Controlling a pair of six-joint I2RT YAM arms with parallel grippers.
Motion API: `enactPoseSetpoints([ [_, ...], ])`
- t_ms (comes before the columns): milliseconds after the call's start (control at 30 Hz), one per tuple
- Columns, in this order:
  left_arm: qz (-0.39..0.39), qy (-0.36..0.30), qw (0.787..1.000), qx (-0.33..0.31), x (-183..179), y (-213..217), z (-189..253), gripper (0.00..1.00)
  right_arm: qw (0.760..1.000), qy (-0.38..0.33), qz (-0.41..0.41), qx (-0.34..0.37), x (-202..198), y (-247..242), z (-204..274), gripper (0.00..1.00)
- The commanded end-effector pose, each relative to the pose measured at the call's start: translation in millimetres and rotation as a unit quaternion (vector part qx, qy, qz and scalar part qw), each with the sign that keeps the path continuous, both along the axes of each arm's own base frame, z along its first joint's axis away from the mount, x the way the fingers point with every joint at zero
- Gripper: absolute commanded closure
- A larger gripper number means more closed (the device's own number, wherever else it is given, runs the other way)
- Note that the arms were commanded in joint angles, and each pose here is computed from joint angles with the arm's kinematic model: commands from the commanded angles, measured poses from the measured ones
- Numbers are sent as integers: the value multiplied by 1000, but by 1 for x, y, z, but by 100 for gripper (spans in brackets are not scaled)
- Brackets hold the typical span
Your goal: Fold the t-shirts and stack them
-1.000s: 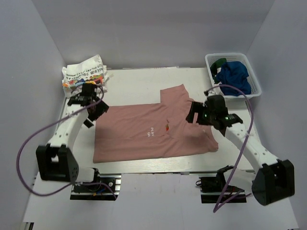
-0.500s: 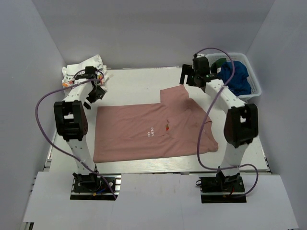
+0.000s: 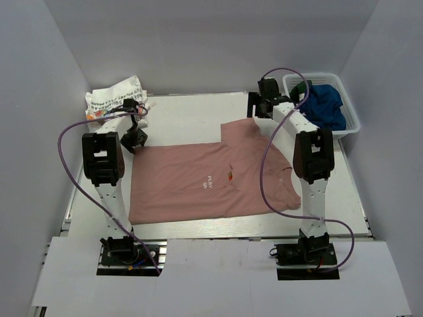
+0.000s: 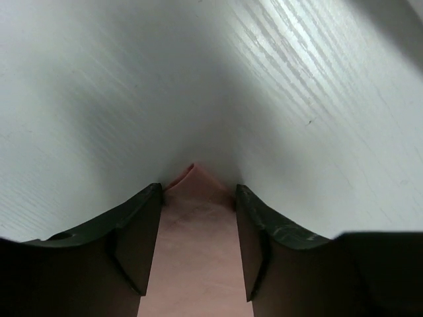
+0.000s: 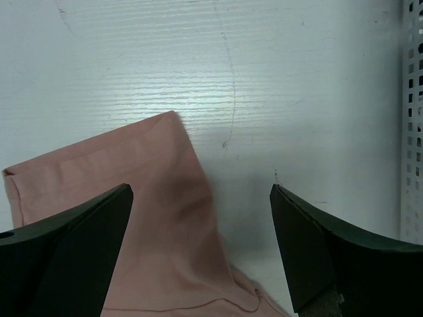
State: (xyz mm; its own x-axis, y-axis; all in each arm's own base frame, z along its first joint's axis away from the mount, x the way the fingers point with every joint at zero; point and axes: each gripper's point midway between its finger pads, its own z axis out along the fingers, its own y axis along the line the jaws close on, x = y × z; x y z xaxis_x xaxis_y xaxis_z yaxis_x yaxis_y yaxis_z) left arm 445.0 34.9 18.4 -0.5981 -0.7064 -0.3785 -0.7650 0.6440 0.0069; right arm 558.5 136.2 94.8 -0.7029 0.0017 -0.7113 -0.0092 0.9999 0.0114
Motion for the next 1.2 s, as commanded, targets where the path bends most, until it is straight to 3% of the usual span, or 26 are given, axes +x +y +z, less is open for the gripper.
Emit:
enactPoseSetpoints([
  [0,-1,11,1000,-7,-14,-2,-2,42,999,-37,-7,-4,17,-6,25,10],
  [100,-2,25,1000,-12,-20,-4,-9,61,999,-37,-4,-5,20,-6,18,10],
  [133,-2,30,999,-12,-21,-4,-13,72,999,-33,4,-7,20,-4,13,10],
  [300,-8,31,999,-18,-21,-6,-13,99,998,-42,37,6,40,11,-2,10],
  [567,-14,37,999,-22,-26,-7,-12,100,994,-21,95,57,55,45,-41,12],
  [667,-17,40,999,-16,-28,-5,-8,100,993,6,104,61,44,48,-51,39],
  [700,-17,40,999,-16,-29,-5,-5,100,993,20,99,63,35,46,-54,53],
  [800,-27,35,999,-13,-25,-5,-1,100,989,24,126,79,22,56,-43,78],
  [833,-27,38,999,-13,-24,-5,0,100,988,37,130,74,14,54,-51,100],
  [967,-29,38,999,-4,-24,-5,7,100,988,14,137,67,13,51,-27,100],
  [1100,-35,38,999,18,-28,-2,18,100,979,-17,201,34,4,57,4,100],
  [1133,-33,32,999,24,-29,0,27,100,973,-47,227,21,-3,67,36,100],
  [1167,-33,29,999,23,-30,-4,30,100,970,-30,241,8,-18,66,20,100],
])
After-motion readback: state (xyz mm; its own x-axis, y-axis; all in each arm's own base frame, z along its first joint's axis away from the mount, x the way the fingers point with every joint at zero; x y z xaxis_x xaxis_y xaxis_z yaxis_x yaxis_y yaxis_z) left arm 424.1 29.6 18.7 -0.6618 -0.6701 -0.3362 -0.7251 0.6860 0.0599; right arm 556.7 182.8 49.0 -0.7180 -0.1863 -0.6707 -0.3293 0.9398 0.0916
